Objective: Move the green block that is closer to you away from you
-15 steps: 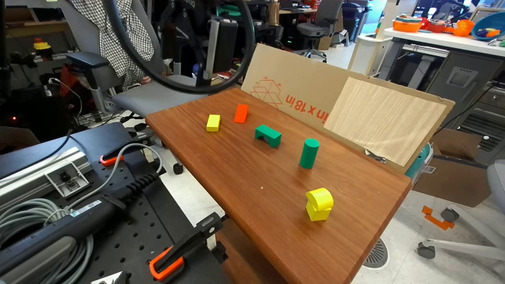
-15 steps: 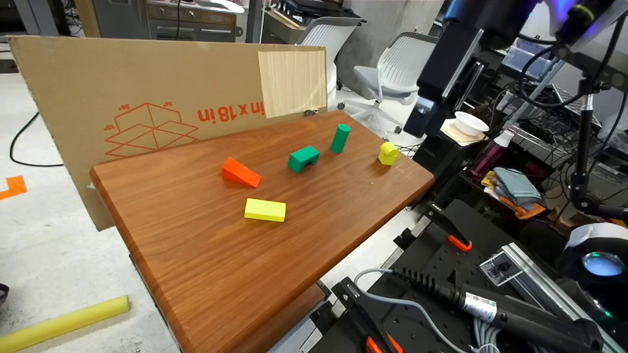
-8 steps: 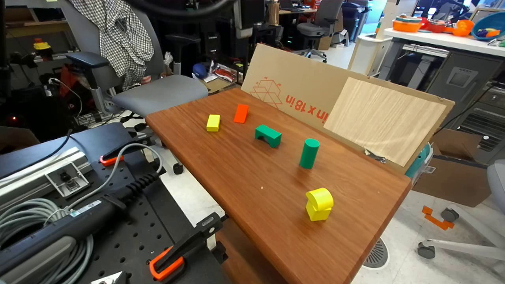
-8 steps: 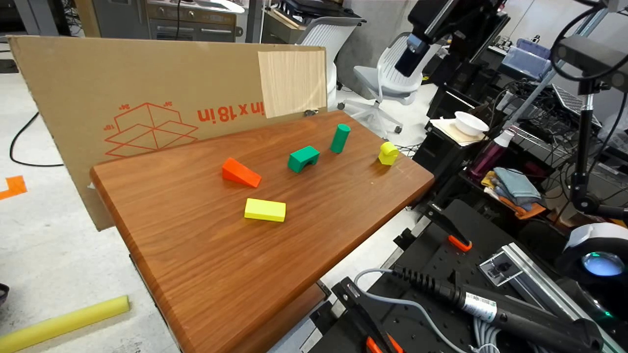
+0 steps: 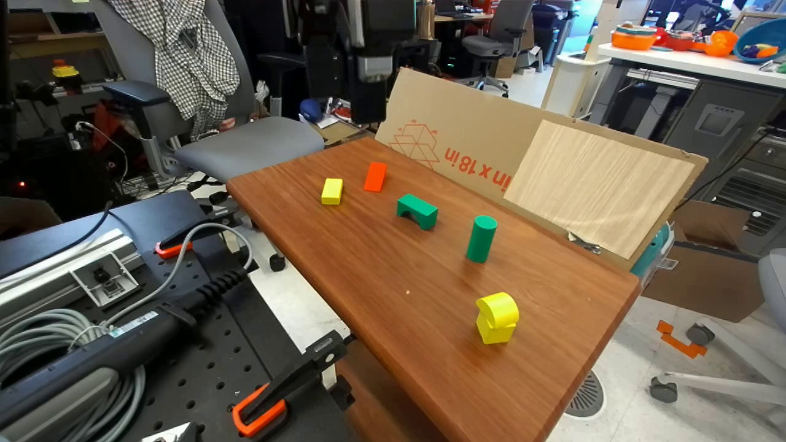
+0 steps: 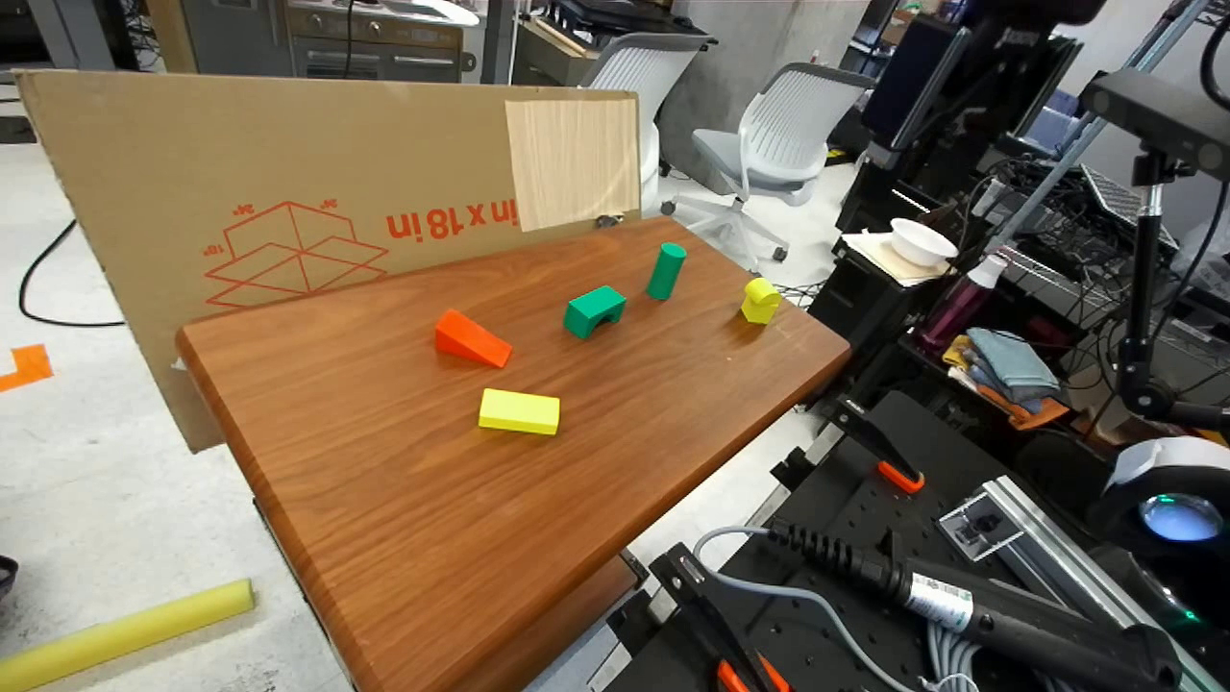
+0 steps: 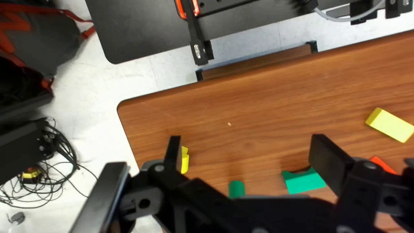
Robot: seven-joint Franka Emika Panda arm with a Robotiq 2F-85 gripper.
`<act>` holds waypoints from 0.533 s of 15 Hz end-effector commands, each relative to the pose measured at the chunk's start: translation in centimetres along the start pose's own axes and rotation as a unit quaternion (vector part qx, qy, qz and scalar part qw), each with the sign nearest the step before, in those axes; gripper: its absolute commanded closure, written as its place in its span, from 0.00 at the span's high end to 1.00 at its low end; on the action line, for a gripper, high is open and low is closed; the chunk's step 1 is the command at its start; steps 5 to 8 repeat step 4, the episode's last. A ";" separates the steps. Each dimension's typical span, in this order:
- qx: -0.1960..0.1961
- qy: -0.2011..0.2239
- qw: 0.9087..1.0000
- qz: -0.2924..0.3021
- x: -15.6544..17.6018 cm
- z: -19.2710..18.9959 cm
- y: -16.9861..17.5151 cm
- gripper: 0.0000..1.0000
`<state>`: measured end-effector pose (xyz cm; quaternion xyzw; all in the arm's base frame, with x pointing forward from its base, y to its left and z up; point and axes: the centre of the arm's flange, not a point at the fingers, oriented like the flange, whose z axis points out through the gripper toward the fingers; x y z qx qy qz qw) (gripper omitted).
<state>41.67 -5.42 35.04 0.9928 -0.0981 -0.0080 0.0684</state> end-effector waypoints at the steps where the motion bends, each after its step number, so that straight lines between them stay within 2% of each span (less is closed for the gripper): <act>1: -0.004 -0.003 1.000 0.001 -0.1 0.1 0.1 1.00; 8: -0.006 -0.004 1.000 0.001 -0.1 0.1 0.1 1.00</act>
